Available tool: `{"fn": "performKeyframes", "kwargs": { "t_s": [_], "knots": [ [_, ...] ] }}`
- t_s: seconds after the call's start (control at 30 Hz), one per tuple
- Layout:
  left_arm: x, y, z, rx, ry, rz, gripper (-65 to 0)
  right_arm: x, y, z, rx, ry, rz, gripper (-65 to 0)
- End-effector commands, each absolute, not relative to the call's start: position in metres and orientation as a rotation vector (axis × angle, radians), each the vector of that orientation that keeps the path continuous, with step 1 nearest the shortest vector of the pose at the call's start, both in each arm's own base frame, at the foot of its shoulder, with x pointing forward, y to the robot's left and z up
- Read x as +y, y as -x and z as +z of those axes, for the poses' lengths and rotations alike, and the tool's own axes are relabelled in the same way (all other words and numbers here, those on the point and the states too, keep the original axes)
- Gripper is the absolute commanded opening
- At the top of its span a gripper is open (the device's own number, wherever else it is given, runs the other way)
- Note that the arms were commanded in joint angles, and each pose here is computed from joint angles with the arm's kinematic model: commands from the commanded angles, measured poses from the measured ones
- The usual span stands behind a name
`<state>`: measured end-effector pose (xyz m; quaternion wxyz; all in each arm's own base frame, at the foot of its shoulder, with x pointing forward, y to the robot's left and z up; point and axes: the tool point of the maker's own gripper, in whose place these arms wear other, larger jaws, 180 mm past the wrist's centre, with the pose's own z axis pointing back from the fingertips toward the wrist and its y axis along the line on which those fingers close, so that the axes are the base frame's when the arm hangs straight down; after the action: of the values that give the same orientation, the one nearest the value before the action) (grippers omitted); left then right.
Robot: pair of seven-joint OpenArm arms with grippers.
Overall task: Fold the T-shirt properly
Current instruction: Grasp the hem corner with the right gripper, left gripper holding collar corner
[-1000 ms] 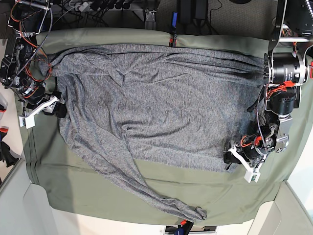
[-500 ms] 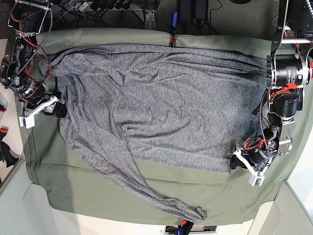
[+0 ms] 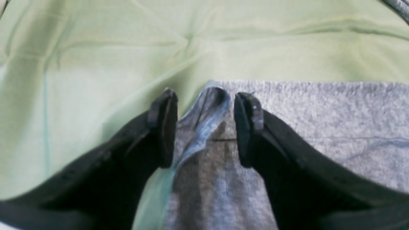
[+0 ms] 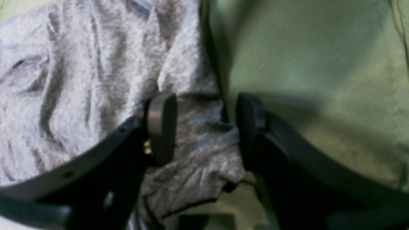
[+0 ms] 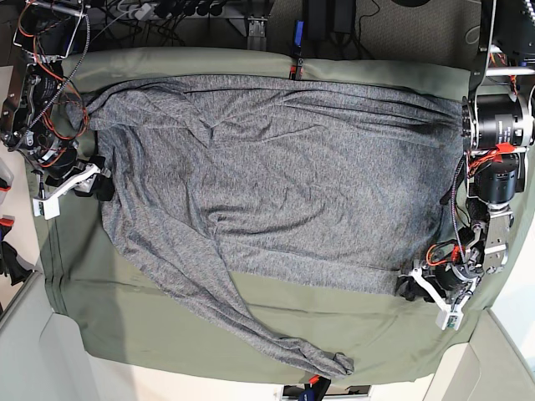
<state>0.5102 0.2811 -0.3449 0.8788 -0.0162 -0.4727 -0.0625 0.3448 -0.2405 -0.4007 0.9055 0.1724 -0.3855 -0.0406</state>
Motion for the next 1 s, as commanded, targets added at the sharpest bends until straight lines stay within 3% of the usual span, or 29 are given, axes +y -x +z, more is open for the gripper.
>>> {"fn": "performKeyframes", "kwargs": {
  "t_s": [0.0,0.43,0.57,0.97],
  "knots": [
    [0.29,-0.527,-0.313,-1.075,0.005,-0.117,-33.3,-0.245,-0.355,-0.387,-0.839,-0.352,-0.074,-34.4],
    [0.264,-0.511,-0.339,-1.046,0.071,-0.252,-33.1,-0.245,-0.355,-0.387,-0.838,-0.352,-0.073,-34.4],
    [0.252,-0.507,-0.352,-1.032,-0.015,-0.418,-28.9,-0.245,-0.354,-0.388,-0.831,-0.353,-0.072,-34.4],
    [0.255,-0.513,-0.348,-1.054,-0.118,-0.474,-28.9,-0.244,-0.351,-0.391,-0.814,-0.352,-0.07,-34.4]
  ]
}}
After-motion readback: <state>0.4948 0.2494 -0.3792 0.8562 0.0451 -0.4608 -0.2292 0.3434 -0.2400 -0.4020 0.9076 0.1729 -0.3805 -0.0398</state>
